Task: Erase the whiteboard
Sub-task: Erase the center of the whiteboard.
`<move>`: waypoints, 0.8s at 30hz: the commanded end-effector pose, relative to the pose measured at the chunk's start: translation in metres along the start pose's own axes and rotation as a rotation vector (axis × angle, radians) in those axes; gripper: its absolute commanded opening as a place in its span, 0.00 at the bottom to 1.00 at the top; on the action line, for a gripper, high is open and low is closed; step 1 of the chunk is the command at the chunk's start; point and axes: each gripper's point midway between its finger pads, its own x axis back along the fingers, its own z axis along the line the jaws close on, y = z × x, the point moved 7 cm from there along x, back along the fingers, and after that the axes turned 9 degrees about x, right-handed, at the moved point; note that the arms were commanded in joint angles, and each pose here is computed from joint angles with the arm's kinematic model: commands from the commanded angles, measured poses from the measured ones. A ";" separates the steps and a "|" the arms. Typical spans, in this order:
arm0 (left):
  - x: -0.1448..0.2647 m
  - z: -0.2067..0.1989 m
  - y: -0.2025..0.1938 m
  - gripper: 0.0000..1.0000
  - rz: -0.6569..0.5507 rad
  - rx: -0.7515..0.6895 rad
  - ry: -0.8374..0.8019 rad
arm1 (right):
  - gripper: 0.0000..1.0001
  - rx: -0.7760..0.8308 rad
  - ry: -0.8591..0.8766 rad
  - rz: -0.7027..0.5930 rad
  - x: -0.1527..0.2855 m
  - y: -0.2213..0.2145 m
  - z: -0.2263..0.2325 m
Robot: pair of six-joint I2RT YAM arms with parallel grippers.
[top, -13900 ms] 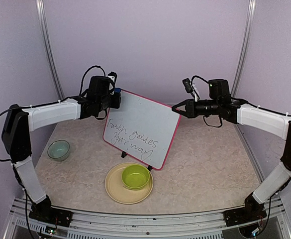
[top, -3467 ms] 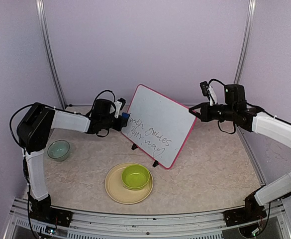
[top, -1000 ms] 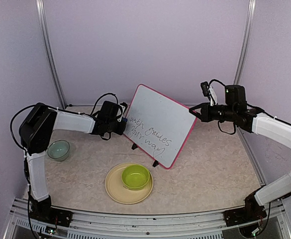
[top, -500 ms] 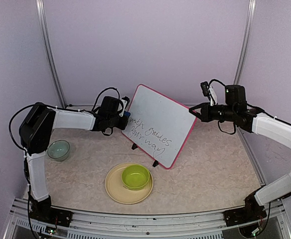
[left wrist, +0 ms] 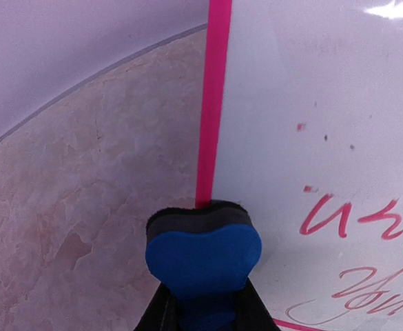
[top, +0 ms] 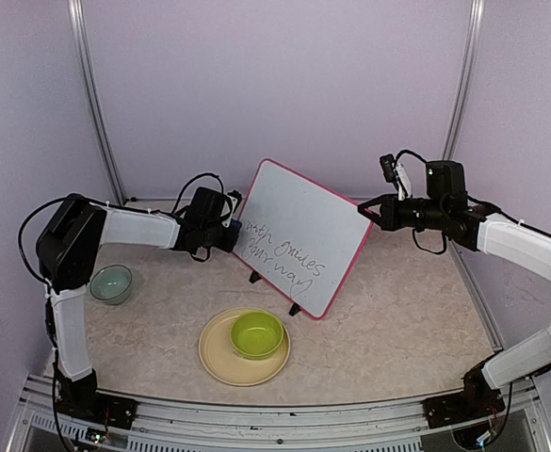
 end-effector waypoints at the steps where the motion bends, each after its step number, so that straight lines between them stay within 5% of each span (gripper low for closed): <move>1: 0.006 -0.013 0.040 0.00 -0.085 -0.002 -0.058 | 0.00 0.049 0.074 0.014 0.000 -0.005 0.009; 8: 0.013 -0.035 0.056 0.00 -0.116 -0.037 -0.079 | 0.00 0.049 0.071 0.013 0.001 -0.005 0.010; 24: -0.012 -0.017 -0.037 0.00 0.058 0.011 -0.005 | 0.00 0.047 0.087 0.014 -0.002 -0.008 0.010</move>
